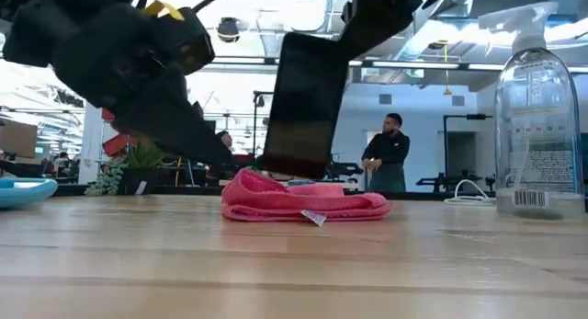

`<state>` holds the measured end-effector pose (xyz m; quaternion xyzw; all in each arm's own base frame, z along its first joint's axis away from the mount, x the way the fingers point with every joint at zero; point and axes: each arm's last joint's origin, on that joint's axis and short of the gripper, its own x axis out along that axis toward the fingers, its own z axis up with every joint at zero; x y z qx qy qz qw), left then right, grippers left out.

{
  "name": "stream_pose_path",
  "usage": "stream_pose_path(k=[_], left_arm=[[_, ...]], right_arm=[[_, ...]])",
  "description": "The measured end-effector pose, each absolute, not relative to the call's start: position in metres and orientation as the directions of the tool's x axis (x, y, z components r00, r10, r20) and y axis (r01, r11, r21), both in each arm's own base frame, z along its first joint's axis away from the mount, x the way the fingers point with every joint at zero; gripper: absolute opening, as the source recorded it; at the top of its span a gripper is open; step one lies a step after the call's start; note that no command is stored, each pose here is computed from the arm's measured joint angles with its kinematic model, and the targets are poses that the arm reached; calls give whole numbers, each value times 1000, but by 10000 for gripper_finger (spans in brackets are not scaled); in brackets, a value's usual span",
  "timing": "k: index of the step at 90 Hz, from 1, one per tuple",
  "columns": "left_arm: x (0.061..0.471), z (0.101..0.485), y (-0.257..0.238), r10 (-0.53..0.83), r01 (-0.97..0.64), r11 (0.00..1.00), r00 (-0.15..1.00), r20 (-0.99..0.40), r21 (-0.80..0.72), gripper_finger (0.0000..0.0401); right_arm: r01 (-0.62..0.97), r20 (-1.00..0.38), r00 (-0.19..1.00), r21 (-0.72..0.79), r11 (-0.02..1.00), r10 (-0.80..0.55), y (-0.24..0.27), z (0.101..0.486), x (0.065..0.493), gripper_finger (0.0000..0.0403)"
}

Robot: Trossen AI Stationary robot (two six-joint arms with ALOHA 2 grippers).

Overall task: Apply microfiber cloth
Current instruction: Wipe the front of the black cellphone using the pink microfiber cloth

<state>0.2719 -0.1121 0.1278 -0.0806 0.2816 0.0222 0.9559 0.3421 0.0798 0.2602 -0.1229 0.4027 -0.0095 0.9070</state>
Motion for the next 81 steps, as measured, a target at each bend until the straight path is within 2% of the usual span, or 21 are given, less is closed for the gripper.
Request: stream_pose_path(k=[23, 35, 47, 57, 71, 81], left_arm=[[284, 95, -121, -91, -16, 982, 831, -549, -187, 150], [286, 105, -128, -177, 71, 976, 814, -554, -207, 150], [284, 133, -130, -186, 97, 977, 826, -532, -190, 150], [275, 150, -127, -124, 55, 989, 823, -554, -141, 150], [264, 161, -119, 109, -129, 992, 838, -535, 0, 150], [271, 161, -118, 132, -125, 991, 862, -490, 47, 150]], right_arm=[[-126, -778, 621, -210, 970, -88, 84, 240, 349, 24], [-117, -774, 626, -221, 968, -101, 83, 242, 348, 24], [-96, -747, 653, -246, 965, -125, 83, 247, 348, 24], [-97, -756, 642, -246, 964, -128, 82, 244, 349, 24], [-140, -780, 622, -203, 969, -73, 83, 235, 354, 24], [-144, -782, 620, -191, 971, -62, 83, 232, 357, 25]])
